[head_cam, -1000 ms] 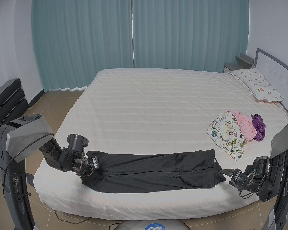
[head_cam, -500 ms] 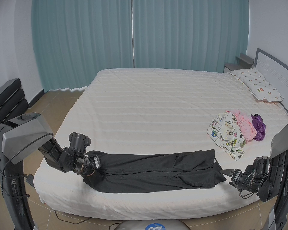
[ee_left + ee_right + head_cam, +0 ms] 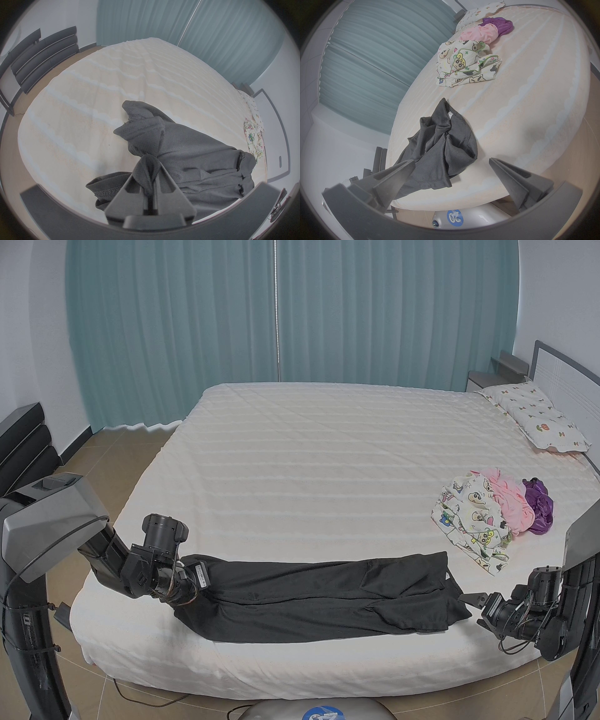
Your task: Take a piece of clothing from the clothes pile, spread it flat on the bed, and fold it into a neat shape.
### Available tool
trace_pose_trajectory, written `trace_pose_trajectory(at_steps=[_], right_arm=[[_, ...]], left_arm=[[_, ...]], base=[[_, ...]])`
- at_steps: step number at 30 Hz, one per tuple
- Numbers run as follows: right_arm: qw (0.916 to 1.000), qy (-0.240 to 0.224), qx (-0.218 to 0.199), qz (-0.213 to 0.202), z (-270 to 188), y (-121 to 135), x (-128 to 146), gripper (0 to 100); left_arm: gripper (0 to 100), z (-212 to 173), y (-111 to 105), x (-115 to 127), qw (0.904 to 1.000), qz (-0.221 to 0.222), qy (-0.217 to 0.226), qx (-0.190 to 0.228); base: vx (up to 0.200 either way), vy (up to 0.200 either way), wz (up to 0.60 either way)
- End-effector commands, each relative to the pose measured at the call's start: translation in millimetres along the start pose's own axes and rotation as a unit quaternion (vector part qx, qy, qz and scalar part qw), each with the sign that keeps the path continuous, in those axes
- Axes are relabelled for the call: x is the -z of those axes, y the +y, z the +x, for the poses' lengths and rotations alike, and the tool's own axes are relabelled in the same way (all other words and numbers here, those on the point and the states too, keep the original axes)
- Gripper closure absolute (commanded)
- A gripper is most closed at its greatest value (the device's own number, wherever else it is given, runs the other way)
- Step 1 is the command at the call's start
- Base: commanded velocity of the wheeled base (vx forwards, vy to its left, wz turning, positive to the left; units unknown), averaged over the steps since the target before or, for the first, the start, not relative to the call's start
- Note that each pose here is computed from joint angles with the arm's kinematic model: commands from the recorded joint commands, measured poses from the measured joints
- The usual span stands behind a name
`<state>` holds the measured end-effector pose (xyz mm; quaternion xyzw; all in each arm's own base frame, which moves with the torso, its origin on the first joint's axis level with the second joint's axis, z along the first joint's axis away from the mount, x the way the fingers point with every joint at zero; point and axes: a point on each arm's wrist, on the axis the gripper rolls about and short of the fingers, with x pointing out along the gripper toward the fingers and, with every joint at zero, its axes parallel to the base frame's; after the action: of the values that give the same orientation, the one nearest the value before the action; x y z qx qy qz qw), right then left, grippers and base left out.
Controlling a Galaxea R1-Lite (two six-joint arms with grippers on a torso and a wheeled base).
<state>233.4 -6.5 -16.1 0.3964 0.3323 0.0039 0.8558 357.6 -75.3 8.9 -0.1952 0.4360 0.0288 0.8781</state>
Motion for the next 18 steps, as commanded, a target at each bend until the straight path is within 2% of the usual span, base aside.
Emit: trace_pose_trajectory(at_steps=[1, 10, 16, 18], right_arm=[[1.0, -0.006, -0.006, -0.003, 0.1, 1.5, -1.2, 0], [1.0, -0.007, -0.006, -0.003, 0.0, 1.3, -1.5, 0], [1.0, -0.006, -0.006, -0.003, 0.1, 1.5, -1.2, 0], [1.0, -0.006, -0.006, -0.003, 0.1, 1.5, -1.2, 0]], left_arm=[[100, -0.2, -1.4, 0.3, 1.0, -0.008, 0.001, 0.002], [100, -0.8, -7.8, 6.8, 0.9999, 0.0, 0.009, 0.006], [100, -0.8, -7.9, 6.6, 1.0, 0.0, 0.006, 0.007], [100, -0.8, -8.2, 6.2, 1.0, 0.0, 0.006, 0.008]], base=[[0.0, 0.0, 0.0], [0.0, 0.0, 0.0], [0.0, -0.2, 0.0], [0.0, 0.0, 0.0]])
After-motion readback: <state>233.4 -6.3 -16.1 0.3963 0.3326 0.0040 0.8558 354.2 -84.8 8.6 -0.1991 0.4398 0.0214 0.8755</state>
